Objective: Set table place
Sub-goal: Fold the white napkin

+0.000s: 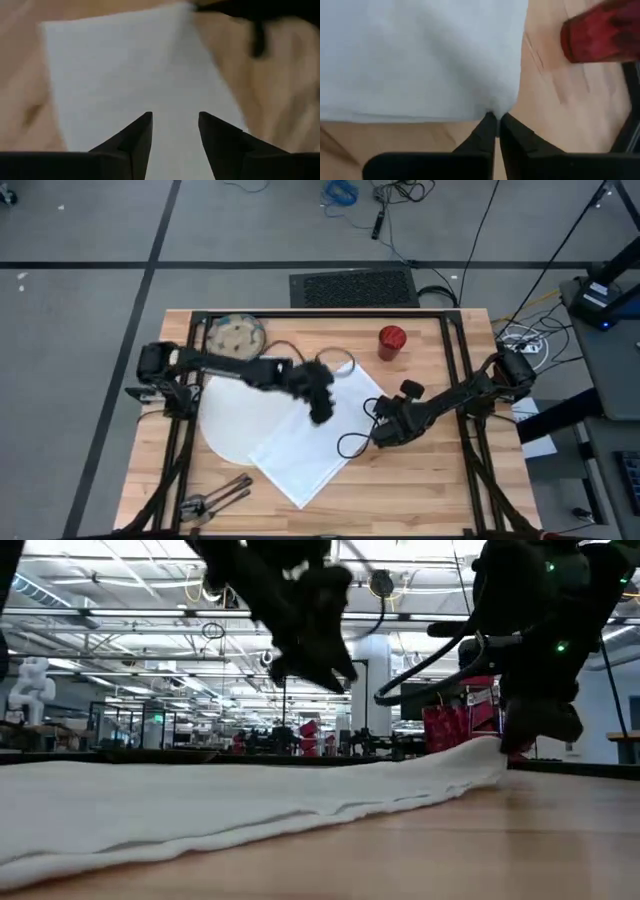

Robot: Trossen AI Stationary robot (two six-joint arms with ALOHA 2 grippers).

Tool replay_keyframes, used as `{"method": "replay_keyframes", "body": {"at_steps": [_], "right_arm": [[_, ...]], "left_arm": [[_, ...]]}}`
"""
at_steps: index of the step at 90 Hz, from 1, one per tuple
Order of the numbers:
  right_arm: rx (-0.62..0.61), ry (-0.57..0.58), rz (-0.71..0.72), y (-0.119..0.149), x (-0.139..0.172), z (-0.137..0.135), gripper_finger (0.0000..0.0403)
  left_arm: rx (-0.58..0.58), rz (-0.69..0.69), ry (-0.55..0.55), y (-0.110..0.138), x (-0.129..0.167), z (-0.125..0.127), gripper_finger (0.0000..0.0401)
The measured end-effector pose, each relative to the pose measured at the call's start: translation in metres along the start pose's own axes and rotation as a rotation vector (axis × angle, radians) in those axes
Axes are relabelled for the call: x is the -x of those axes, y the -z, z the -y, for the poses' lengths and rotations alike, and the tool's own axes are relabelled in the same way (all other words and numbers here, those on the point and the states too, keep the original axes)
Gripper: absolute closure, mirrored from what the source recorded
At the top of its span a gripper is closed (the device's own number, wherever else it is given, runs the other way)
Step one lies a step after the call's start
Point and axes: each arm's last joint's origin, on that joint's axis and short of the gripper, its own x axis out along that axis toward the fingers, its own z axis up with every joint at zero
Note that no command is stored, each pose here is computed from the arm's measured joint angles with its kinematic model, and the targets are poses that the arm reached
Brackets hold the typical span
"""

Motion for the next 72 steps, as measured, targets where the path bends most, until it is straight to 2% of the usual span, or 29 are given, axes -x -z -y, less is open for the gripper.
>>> {"method": "replay_keyframes", "body": {"at_steps": [7, 20, 36, 44, 58, 72], "right_arm": [[0.063, 0.009, 0.019, 0.001, 0.002, -0.002, 0.0403], [0.145, 0.014, 0.069, 0.0, 0.005, -0.005, 0.0403], [0.171, 0.018, 0.125, -0.012, 0.013, -0.006, 0.0403], [0.131, -0.004, 0.101, -0.015, 0.01, -0.004, 0.0403], [-0.074, -0.126, -0.076, -0.02, -0.002, 0.003, 0.0403], [-0.135, -0.125, -0.23, -0.02, -0.013, 0.018, 0.0403]], "left_arm": [[0.077, 0.028, 0.018, -0.008, -0.009, -0.019, 0.0253], [0.218, 0.052, 0.167, -0.02, -0.028, -0.046, 0.0253], [0.405, 0.102, 0.176, -0.022, -0.052, -0.072, 0.0253], [0.44, 0.094, 0.165, -0.02, -0.06, -0.08, 0.0253], [0.419, 0.084, 0.161, -0.018, -0.065, -0.08, 0.0253], [0.366, 0.082, 0.164, -0.016, -0.066, -0.074, 0.0253]]}}
